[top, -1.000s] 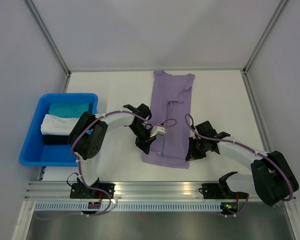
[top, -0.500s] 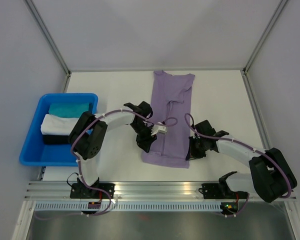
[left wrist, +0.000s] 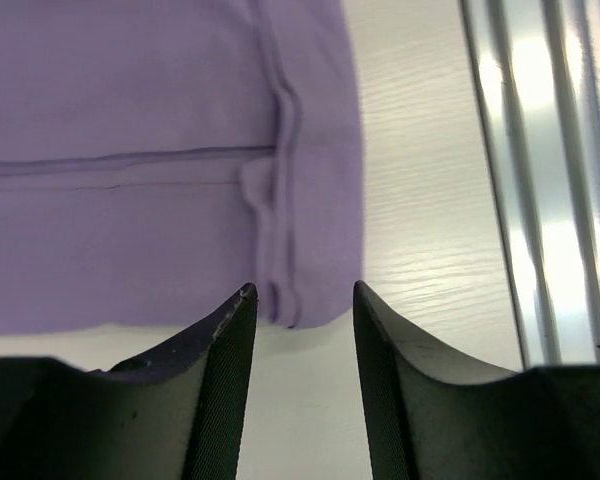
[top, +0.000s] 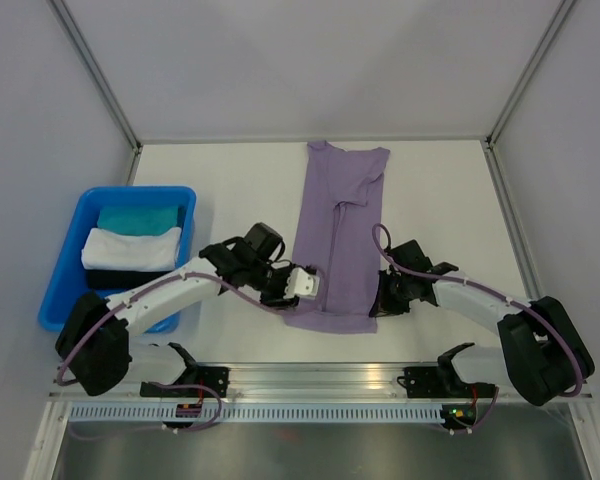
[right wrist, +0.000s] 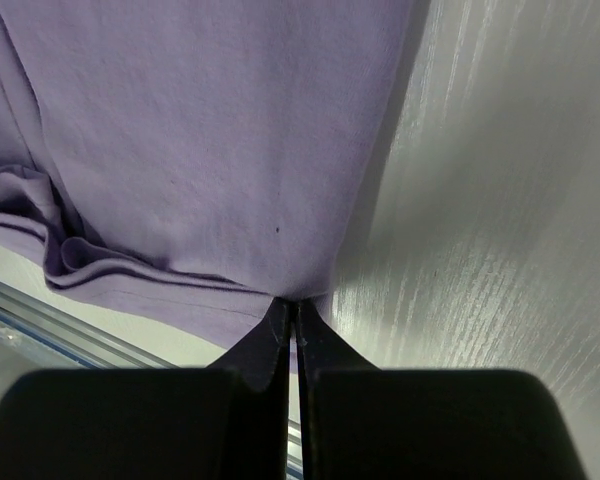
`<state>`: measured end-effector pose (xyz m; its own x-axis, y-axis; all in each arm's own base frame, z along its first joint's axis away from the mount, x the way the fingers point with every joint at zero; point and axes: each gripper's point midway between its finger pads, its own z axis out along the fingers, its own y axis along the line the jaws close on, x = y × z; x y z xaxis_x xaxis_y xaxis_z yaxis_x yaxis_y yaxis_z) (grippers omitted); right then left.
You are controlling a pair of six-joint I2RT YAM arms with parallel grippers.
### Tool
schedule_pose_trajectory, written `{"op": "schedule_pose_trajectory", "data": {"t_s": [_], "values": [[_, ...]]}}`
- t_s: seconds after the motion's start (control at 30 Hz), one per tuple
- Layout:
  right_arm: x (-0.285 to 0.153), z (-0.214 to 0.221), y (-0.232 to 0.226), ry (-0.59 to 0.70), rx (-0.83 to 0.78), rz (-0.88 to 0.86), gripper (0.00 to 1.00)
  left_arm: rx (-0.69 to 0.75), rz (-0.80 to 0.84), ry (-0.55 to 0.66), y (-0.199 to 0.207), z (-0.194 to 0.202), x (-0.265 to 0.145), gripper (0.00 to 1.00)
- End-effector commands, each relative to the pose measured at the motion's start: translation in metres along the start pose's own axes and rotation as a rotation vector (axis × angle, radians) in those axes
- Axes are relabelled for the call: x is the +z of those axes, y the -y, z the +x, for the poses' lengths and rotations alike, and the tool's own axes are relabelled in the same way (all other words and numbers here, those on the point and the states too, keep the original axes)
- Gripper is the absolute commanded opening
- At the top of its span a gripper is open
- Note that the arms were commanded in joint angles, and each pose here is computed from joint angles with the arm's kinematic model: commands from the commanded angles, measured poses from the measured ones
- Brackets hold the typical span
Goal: Roll the t-shirts
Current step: Roll the tshirt
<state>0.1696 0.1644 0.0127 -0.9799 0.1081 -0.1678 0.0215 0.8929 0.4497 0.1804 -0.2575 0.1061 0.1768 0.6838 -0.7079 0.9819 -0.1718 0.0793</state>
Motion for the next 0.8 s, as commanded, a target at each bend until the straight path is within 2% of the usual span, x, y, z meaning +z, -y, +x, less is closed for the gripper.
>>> {"op": "schedule_pose_trajectory", "data": {"t_s": [0.0, 0.03, 0.2, 0.37, 0.53, 0.63, 0.7, 0.73, 0.77], "values": [[0.000, -0.010, -0.004, 0.063, 0.023, -0.015, 0.00, 0.106, -0.005, -0.051, 0.020, 0.019, 0.016, 0.50], [0.000, -0.010, -0.003, 0.063, 0.022, -0.013, 0.00, 0.126, 0.011, -0.062, 0.031, 0.024, 0.022, 0.50], [0.001, -0.008, 0.000, 0.064, 0.010, -0.008, 0.00, 0.200, -0.015, -0.134, 0.032, 0.040, 0.036, 0.57], [0.002, -0.004, 0.005, 0.066, 0.015, 0.002, 0.00, 0.189, -0.048, -0.153, 0.029, 0.051, 0.044, 0.60], [0.002, -0.003, 0.006, 0.071, 0.020, 0.002, 0.00, 0.153, -0.026, -0.162, 0.042, 0.059, 0.057, 0.58], [0.000, -0.005, 0.003, 0.077, 0.014, -0.007, 0.01, 0.129, -0.012, -0.175, 0.045, 0.064, 0.063, 0.52], [-0.002, -0.007, 0.002, 0.081, 0.010, -0.006, 0.12, 0.110, -0.011, -0.195, 0.045, 0.070, 0.065, 0.38], [-0.006, -0.012, 0.001, 0.098, 0.005, 0.005, 0.18, 0.103, -0.019, -0.205, 0.044, 0.071, 0.065, 0.25], [-0.008, -0.016, 0.000, 0.107, -0.002, 0.012, 0.29, 0.090, -0.026, -0.208, 0.043, 0.072, 0.065, 0.21]]}}
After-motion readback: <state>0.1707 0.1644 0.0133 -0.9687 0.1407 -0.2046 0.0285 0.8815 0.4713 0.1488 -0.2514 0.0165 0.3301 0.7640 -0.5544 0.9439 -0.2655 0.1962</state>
